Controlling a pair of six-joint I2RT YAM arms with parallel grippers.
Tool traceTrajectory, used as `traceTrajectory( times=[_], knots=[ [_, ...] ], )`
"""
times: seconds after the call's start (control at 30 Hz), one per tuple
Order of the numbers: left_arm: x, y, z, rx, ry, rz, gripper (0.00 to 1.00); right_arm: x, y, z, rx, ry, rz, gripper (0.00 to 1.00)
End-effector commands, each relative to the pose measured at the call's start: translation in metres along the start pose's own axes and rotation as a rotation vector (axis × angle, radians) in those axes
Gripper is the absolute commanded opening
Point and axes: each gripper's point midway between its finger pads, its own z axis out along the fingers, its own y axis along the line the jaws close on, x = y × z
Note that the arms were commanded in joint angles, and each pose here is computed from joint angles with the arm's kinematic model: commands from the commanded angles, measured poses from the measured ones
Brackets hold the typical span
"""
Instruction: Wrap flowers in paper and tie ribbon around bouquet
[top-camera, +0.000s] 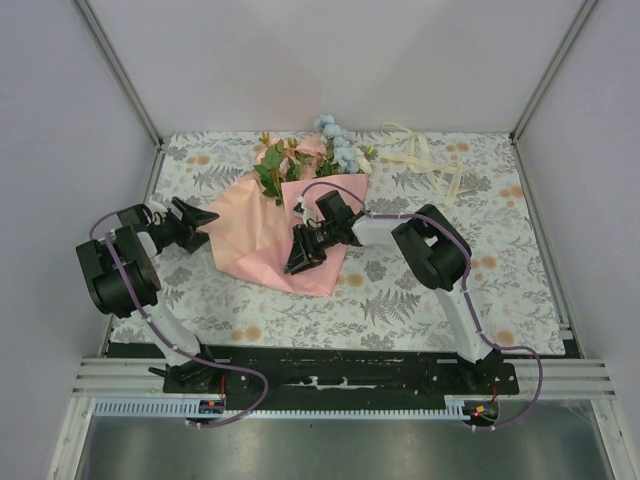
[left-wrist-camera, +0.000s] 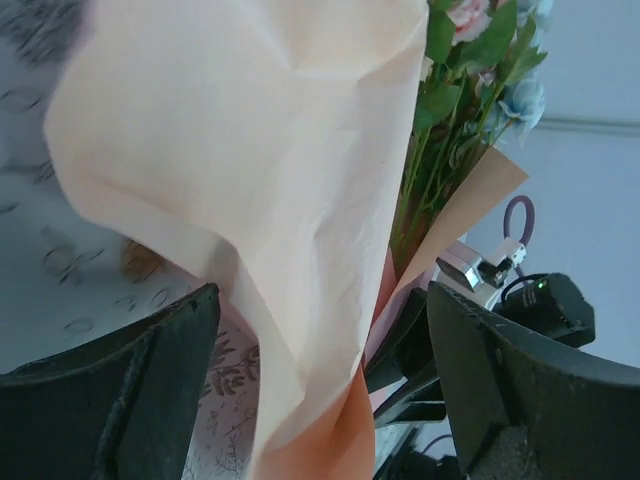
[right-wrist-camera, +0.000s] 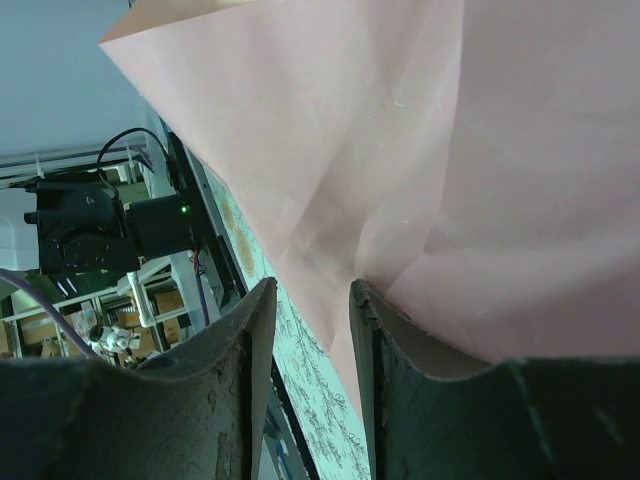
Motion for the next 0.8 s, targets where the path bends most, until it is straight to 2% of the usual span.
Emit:
traceTrajectory(
  times=[0.0,0.2,0.3,0.5,0.57,0.63,0.7,0.77],
  knots=[
    [0.008,0.001,-0.014,0.037,-0.061,-0.221,0.91,0.016,-0.042,0.009,0.125,0.023,0.065,0.44],
    [0.039,0.01,-0.023,-0.028,-0.051,-0.286,0.91,0.015,-0.042,0.009,0.125,0.021,0.061,0.44],
    [0.03,0.006,-0.024,-0.017,-0.078,-0.233,0.85,0.015,-0.042,0.01,0.129,0.02,0.062,0.44],
    [-0.007,-0.034,-0.035,-0.003,-0.131,0.002,0.51,0.013,-0.044,0.007,0.155,0.008,0.048,0.43],
    [-0.004,-0.047,-0.035,0.01,-0.114,0.037,0.3,0.012,-0.045,0.008,0.166,0.008,0.036,0.41],
    [0.004,-0.059,-0.031,0.031,-0.09,0.054,0.15,0.013,-0.047,0.009,0.181,0.015,0.026,0.4],
    [0.015,-0.068,-0.022,0.045,-0.052,0.071,0.04,0.015,-0.048,0.01,0.198,0.024,0.02,0.39],
    [0.022,-0.079,-0.013,0.064,-0.022,0.104,0.02,0.016,-0.049,0.011,0.211,0.031,0.008,0.37]
  ],
)
